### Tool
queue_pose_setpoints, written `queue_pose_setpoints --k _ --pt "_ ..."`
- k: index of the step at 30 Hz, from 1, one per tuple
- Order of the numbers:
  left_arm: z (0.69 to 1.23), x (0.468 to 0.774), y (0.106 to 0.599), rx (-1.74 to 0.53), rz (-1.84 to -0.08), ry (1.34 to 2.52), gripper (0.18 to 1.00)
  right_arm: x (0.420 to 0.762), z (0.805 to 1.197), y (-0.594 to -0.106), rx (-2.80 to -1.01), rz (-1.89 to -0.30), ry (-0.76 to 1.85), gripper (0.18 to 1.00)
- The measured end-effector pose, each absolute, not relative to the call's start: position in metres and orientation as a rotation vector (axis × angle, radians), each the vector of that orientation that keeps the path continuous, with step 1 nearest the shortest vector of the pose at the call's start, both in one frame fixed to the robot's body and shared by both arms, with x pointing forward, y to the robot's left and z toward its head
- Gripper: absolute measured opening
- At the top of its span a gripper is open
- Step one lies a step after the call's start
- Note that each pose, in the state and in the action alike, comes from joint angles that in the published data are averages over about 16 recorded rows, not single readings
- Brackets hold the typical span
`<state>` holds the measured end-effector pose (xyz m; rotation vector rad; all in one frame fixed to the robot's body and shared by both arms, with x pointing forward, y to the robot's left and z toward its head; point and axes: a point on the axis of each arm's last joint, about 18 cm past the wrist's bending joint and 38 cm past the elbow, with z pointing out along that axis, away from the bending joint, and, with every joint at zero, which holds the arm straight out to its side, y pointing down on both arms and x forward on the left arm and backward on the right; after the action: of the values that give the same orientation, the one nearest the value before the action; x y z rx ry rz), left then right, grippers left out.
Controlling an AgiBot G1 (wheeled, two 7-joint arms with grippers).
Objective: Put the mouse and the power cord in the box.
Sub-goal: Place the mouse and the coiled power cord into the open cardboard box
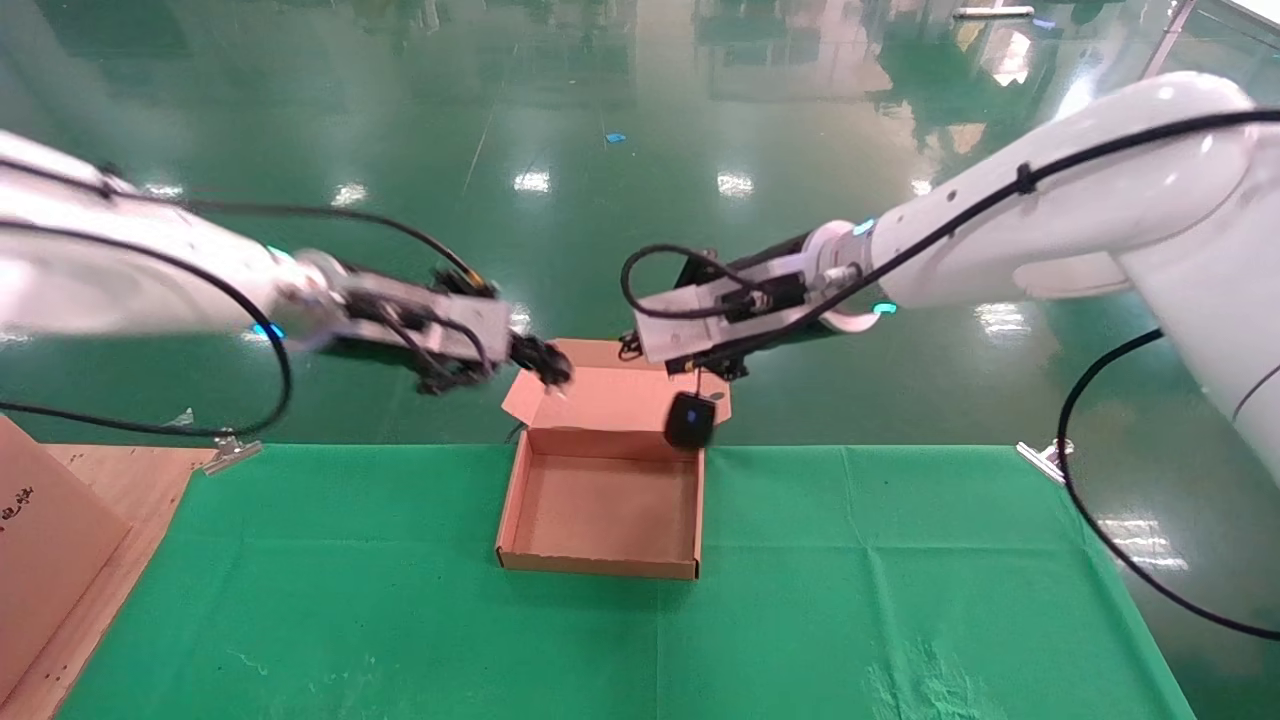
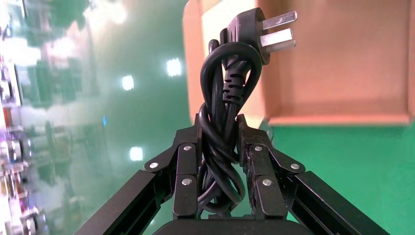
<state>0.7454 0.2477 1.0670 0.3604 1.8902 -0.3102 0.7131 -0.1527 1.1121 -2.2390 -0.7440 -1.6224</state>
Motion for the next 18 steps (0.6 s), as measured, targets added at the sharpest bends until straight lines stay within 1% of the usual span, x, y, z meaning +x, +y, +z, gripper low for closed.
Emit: queue_pose_setpoints --k 7,12,18 --pt "1.025 0.765 0.221 0.357 -0.385 1.817 0.314 0.707 1.118 -0.167 -2.283 -1.578 -0.719 0.212" --pt "0.996 0.773 0.204 0.334 -0.457 1.773 0.314 0.701 1.115 -0.183 -2.325 -1.504 -0.706 0.211" --pt "0.962 0.777 0.19 0.319 -0.496 1.758 0.313 0.692 1.107 -0.198 -2.359 -1.397 -0.71 0.211"
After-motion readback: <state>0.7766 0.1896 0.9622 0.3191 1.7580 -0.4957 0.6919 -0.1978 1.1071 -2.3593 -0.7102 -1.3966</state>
